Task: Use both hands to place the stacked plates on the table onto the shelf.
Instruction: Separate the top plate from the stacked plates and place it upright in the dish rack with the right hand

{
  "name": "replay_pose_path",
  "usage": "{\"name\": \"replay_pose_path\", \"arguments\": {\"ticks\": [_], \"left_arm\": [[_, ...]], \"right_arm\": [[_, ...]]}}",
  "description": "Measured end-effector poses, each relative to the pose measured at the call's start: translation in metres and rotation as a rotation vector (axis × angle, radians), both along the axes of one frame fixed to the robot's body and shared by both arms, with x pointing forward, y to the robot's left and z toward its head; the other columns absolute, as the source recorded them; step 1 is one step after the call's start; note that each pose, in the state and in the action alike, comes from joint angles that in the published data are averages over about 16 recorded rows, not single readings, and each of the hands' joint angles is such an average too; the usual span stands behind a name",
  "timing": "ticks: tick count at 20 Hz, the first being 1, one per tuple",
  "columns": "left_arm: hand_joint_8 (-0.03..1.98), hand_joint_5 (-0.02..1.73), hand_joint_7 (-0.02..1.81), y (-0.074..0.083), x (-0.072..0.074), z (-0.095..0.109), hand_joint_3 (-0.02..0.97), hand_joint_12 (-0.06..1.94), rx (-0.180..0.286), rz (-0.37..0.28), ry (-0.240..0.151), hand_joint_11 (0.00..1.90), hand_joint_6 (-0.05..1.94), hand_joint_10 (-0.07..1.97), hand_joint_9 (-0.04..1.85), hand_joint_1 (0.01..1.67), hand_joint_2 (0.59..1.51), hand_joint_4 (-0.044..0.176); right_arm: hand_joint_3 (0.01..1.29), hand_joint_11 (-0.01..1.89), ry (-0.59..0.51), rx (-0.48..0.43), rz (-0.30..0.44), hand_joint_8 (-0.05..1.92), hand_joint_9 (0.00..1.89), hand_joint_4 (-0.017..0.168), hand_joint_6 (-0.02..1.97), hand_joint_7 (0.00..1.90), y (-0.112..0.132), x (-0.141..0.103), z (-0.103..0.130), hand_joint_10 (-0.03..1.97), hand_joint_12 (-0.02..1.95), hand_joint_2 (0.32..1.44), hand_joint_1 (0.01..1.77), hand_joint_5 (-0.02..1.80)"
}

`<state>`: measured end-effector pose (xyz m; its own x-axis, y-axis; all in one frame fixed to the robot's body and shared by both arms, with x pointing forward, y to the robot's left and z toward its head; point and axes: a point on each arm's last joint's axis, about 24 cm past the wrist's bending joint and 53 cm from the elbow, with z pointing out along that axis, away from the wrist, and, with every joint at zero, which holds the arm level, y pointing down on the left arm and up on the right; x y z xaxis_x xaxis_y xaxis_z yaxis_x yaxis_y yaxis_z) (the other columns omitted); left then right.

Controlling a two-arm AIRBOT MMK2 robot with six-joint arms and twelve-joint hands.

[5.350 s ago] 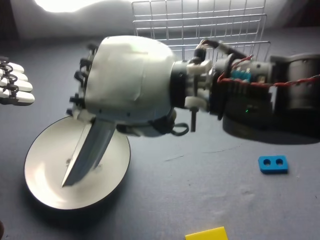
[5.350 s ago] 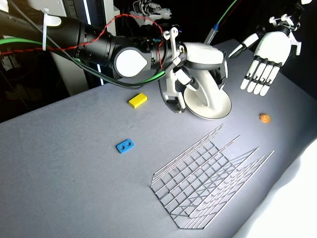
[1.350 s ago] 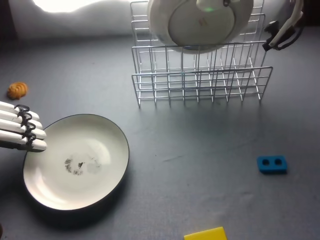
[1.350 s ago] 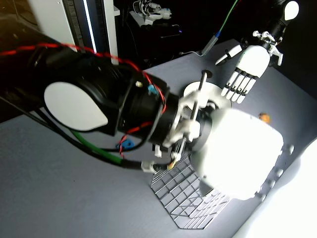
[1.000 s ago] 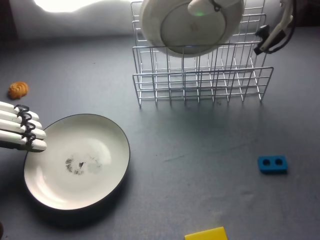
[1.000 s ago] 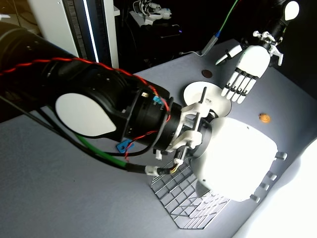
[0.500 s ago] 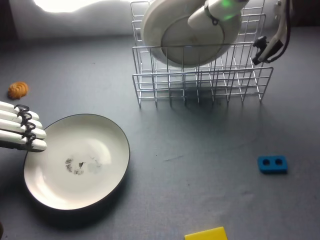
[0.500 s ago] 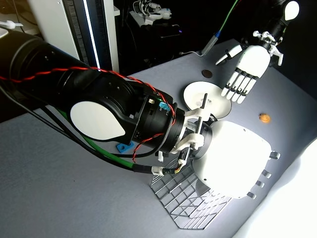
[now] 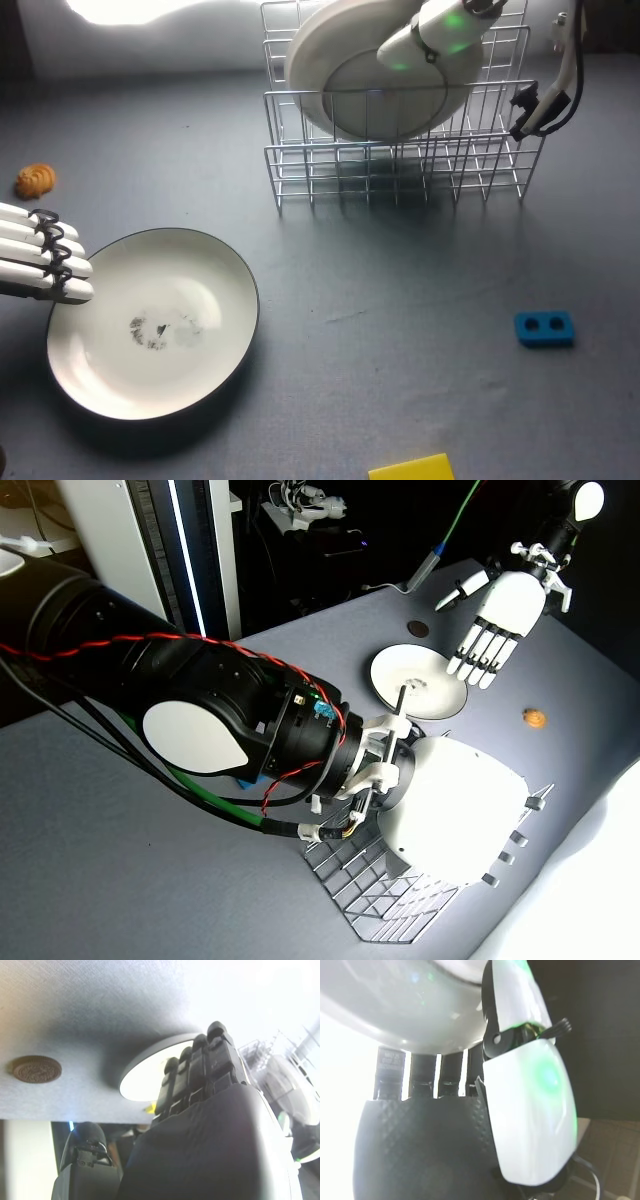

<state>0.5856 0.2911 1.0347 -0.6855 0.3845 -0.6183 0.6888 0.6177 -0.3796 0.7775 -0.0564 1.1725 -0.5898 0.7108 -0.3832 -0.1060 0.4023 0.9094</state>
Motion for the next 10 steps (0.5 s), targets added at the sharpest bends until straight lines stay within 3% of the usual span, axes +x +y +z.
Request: {"name": "replay_pose_path", "arguments": {"ticks": [5,10], "left_arm": [[-0.01,0.02,0.01,0.0007,-0.0011,-0.0011,0.019,0.01,0.006,-0.005,0.002,0.02,0.01,0.00,0.02,0.02,1.117,0.001],[-0.01,0.02,0.01,0.0015,-0.0022,-0.0024,0.019,0.01,0.013,-0.010,0.004,0.02,0.01,0.00,0.02,0.02,1.117,0.001]], "right_arm": [[0.02,0.70,0.000,-0.001,0.001,0.78,1.03,-0.008,1.03,0.96,-0.0003,-0.0004,-0.0015,0.35,1.15,1.07,1.25,0.82],[0.02,0.54,-0.007,0.007,0.004,0.50,0.96,-0.006,0.77,0.93,0.0009,-0.0006,0.0023,0.18,1.25,1.11,1.17,0.79]]}}
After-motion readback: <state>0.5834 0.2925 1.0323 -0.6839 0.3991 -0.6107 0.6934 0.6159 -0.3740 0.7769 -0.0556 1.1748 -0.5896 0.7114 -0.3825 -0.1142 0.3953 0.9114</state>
